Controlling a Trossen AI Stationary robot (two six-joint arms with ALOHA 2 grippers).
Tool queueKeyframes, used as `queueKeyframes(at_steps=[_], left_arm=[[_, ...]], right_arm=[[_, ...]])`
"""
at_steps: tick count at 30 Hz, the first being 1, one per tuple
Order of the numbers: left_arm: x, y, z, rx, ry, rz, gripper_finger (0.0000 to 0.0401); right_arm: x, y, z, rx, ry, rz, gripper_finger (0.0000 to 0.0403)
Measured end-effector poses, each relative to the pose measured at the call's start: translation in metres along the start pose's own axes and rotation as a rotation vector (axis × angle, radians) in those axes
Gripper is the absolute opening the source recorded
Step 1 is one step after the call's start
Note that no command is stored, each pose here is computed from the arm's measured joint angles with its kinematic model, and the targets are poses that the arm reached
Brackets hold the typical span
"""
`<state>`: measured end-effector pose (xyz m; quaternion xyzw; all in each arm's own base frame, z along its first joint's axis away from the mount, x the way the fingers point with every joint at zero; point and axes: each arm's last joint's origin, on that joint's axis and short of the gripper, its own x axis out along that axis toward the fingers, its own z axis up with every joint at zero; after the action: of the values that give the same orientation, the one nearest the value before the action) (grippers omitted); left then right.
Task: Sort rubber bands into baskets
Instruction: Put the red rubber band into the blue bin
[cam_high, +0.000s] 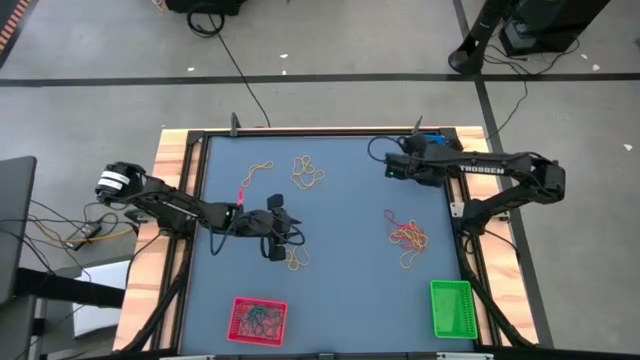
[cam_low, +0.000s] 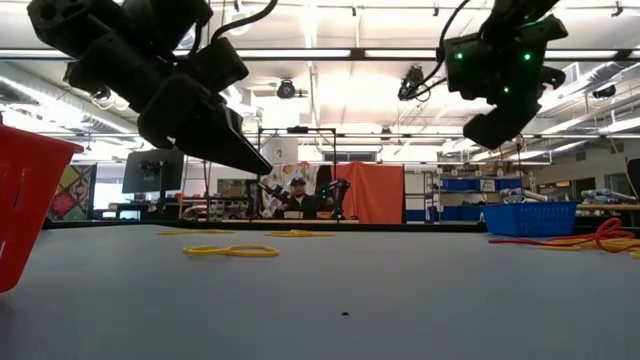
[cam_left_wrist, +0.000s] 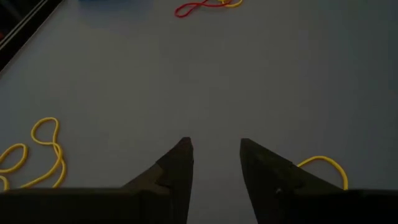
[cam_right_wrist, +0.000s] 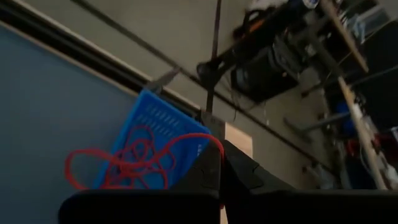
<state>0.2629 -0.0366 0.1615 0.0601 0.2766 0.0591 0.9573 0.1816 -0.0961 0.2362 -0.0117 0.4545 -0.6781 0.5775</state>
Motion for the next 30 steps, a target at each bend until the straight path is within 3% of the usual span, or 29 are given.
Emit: queueKeyframes(at_steps=[14,21,25,30], left_arm=[[0.0,0.0,-0.004,-0.013,0.038,0.001,0.0138],[0.0,0.0,-0.004,-0.015,0.038,0.004,0.0138],[0.0,0.0,-0.003,-0.017,0.034,0.005,0.0138],[0.0,0.0,-0.002,-0.021,0.023,0.014,0.0138]], right_arm=[[0.024,-0.011,0.004,0.019,0.114,-0.046,0.0015],[0.041,-0.006,-0.01,0.011,0.154,-0.061,0.0016],[0.051,0.005,-0.018,0.107,0.185,0.012,0.0019],[0.059,0.016,-0.024,0.116,0.148,0.066,0.0026]])
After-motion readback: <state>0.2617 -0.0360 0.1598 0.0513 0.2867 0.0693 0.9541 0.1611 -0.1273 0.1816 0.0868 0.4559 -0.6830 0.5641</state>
